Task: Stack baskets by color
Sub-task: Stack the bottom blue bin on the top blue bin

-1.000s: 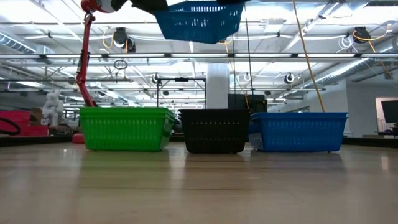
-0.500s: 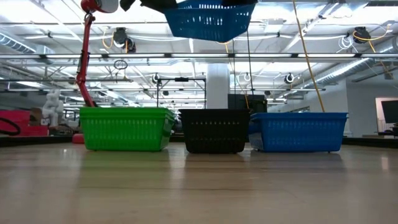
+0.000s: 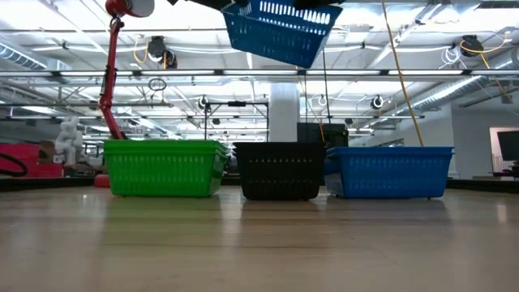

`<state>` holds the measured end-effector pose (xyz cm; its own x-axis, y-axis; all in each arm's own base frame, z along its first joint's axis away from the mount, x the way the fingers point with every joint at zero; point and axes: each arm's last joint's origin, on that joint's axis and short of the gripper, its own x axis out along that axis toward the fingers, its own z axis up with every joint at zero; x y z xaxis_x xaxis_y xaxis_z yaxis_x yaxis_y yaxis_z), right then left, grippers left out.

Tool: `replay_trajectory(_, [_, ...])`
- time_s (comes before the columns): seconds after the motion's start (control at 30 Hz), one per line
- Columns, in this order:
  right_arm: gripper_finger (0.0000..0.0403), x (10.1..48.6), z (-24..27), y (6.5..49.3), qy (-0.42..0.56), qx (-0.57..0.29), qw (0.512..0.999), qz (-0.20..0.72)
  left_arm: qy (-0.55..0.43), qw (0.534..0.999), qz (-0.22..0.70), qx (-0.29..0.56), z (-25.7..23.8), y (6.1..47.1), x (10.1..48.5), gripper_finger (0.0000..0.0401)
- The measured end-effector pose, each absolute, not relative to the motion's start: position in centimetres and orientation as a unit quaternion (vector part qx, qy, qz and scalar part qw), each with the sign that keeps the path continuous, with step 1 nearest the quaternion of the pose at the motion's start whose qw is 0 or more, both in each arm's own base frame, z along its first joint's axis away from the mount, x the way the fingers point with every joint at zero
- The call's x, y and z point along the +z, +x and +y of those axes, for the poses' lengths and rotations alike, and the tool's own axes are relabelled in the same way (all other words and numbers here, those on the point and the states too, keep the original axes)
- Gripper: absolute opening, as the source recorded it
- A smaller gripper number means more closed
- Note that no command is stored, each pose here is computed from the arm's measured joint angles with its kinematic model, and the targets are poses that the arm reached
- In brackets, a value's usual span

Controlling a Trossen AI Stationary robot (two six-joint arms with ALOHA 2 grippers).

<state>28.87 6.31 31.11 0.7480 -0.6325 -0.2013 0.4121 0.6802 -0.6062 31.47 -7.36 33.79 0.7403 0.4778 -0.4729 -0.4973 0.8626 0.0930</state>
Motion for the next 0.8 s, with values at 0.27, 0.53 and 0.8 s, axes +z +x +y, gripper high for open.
replay_trajectory(0.27, [0.0005, 31.9, 5.9, 26.3, -0.237, -0.207, 0.921, 0.231, 0.011, 0.941, 0.2, 0.271, -8.5, 31.5, 34.8, 0.0233])
replay_trajectory(0.53, [0.0005, 31.8, 5.3, 23.3, -0.206, -0.118, 0.923, 0.302, 0.033, 0.95, 0.177, 0.257, -9.5, 31.5, 35.4, 0.0268])
replay_trajectory(0.8, [0.0005, 31.5, 4.8, 20.9, -0.172, -0.089, 0.927, 0.322, 0.047, 0.949, 0.184, 0.253, -9.5, 31.5, 35.4, 0.0269])
